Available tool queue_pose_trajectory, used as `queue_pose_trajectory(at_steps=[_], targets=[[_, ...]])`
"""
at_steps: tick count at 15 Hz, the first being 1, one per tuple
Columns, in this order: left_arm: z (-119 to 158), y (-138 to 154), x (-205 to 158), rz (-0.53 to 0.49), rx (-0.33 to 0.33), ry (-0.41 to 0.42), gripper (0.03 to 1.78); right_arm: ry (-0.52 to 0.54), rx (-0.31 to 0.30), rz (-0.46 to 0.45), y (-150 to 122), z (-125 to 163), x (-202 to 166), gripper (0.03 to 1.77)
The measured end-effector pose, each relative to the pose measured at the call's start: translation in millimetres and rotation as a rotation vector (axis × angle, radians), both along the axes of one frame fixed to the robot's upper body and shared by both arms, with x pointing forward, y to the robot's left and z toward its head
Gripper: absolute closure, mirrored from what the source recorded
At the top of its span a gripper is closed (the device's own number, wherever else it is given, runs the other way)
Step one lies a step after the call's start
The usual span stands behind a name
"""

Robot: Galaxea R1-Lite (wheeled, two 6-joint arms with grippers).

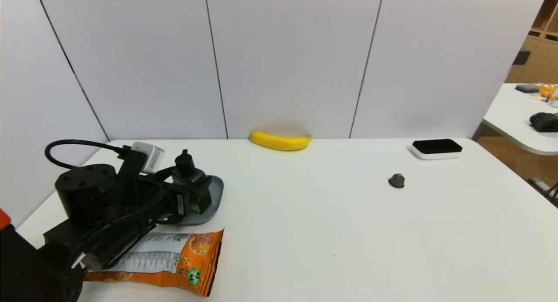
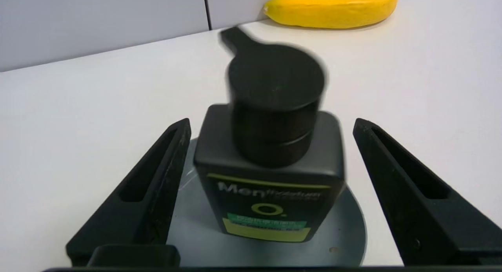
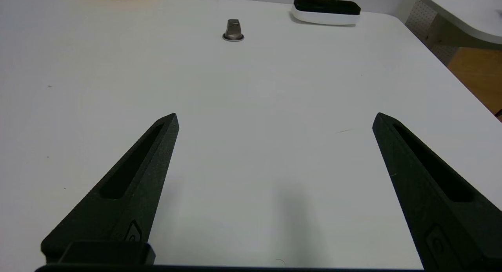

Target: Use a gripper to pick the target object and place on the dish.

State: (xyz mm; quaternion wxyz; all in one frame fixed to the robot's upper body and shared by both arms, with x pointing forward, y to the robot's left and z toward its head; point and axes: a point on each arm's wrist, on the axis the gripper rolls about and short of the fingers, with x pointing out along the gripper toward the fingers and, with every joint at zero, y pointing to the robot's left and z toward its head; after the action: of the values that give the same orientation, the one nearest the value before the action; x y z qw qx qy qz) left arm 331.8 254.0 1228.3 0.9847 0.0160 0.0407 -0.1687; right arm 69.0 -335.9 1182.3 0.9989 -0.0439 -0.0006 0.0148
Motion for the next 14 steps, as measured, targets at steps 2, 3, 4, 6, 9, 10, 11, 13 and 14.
queue_pose_trajectory(at_steps=[2, 3, 4, 6, 9, 10, 11, 13, 14], targets=[[11.0, 4.9, -15.1, -0.001, -0.008, -0.033, 0.26, 0.000, 0.000, 0.000, 0.0, 0.0, 0.0, 0.09], [15.8, 8.1, -24.7, 0.000, -0.013, -0.043, 0.25, 0.000, 0.000, 0.000, 0.0, 0.0, 0.0, 0.09], [22.1, 12.4, -36.9, 0.005, -0.017, -0.056, 0.23, 0.000, 0.000, 0.000, 0.0, 0.0, 0.0, 0.09], [34.2, 21.0, -62.0, 0.016, -0.027, -0.081, 0.20, 0.000, -0.001, 0.000, 0.0, 0.0, 0.0, 0.09], [52.7, 35.5, -105.5, 0.023, -0.048, -0.131, 0.17, 0.000, -0.001, 0.000, 0.0, 0.0, 0.0, 0.09], [56.8, 40.3, -120.1, 0.025, -0.057, -0.145, 0.16, 0.000, -0.001, 0.000, 0.0, 0.0, 0.0, 0.09], [59.4, 45.9, -135.4, 0.031, -0.063, -0.157, 0.16, 0.000, 0.000, 0.000, 0.0, 0.0, 0.0, 0.09], [61.9, 57.5, -160.7, 0.069, -0.068, -0.177, 0.14, 0.000, 0.000, 0.000, 0.0, 0.0, 0.0, 0.09], [62.1, 64.1, -173.2, 0.110, -0.063, -0.188, 0.14, 0.000, 0.000, 0.000, 0.0, 0.0, 0.0, 0.09]])
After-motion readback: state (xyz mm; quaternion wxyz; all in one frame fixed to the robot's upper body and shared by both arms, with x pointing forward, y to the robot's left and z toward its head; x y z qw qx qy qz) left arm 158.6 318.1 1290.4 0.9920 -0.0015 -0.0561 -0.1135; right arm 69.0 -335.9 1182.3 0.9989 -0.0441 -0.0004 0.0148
